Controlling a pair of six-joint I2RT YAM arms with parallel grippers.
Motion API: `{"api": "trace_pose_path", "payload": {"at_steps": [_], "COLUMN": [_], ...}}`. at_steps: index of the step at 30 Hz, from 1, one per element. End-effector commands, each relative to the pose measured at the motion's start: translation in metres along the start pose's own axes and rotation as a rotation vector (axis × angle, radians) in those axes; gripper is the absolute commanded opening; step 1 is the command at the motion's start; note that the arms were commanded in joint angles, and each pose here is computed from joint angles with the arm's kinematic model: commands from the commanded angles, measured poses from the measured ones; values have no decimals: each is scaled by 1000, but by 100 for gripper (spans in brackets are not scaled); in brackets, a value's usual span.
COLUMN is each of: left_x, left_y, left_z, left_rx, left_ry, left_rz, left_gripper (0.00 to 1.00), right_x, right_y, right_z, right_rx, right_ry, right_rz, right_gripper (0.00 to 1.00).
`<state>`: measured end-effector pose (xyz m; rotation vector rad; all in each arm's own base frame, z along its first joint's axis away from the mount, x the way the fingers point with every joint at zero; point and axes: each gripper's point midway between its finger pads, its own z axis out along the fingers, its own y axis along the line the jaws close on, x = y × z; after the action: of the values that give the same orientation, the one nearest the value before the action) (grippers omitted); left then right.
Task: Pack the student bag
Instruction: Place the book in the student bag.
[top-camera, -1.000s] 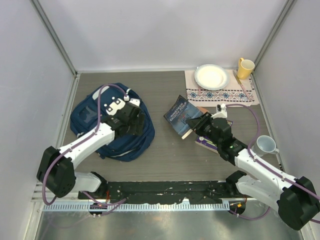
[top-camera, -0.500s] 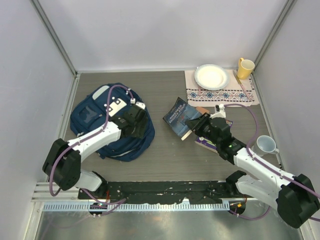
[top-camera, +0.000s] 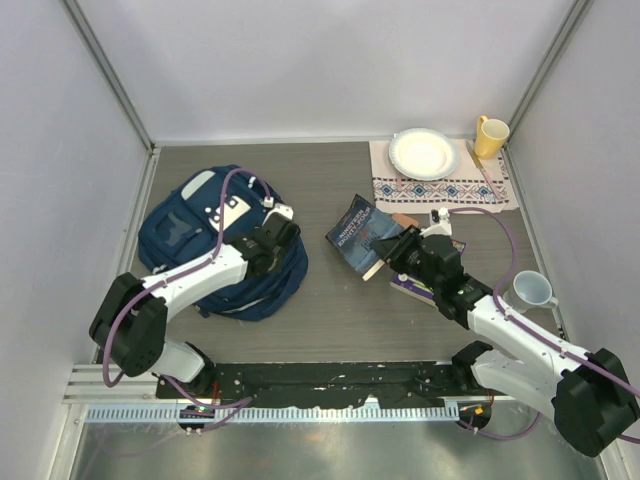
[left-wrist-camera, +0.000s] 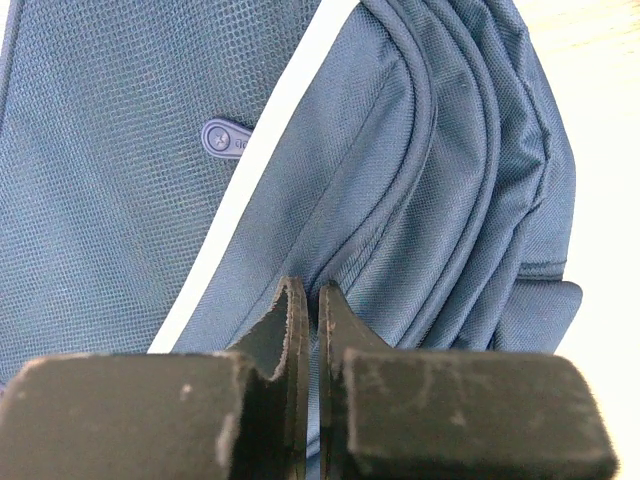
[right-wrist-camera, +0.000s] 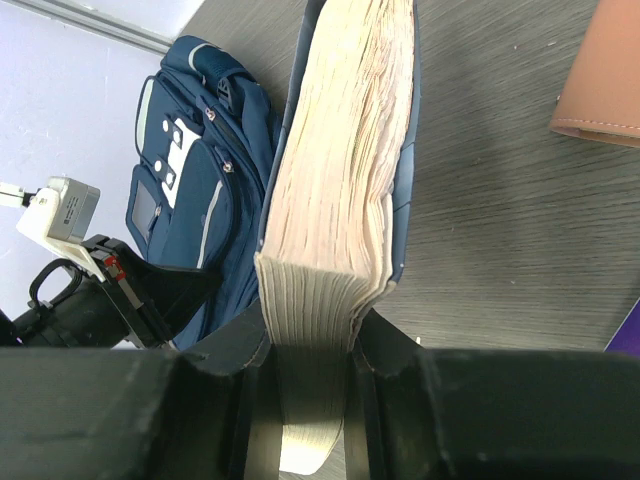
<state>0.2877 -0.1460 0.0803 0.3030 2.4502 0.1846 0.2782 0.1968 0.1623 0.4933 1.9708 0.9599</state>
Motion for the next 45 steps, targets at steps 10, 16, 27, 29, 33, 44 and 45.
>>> {"api": "trace_pose_path", "payload": {"at_steps": [10, 16, 27, 29, 33, 44, 45], "left_x": [-89, -130, -158, -163, -172, -187, -187], "left_y": [9, -1, 4, 12, 16, 5, 5], "left_z": [-75, -114, -150, -152, -161, -172, -174], "left_rx": [103, 224, 327, 334, 402, 511, 517], "left_ry": [-259, -353, -485, -510, -543, -572, -576], "left_rz": [-105, -79, -133, -164, -216, -231, -231], "left_gripper": [0, 0, 0, 0, 0, 0, 0], "right_x": [-40, -51, -41, -39, -19, 6, 8], "right_y": [55, 68, 107, 118, 115, 136, 138], "right_z": [-17, -34, -51, -52, -44, -26, -24], "right_rx": [-200, -243, -406, -467, -503, -594, -599], "right_ry": [-128, -154, 10, 32, 129, 231, 236], "right_rz": [22, 5, 82, 117, 179, 225, 227], "right_gripper": [2, 2, 1, 1, 1, 1, 1]}}
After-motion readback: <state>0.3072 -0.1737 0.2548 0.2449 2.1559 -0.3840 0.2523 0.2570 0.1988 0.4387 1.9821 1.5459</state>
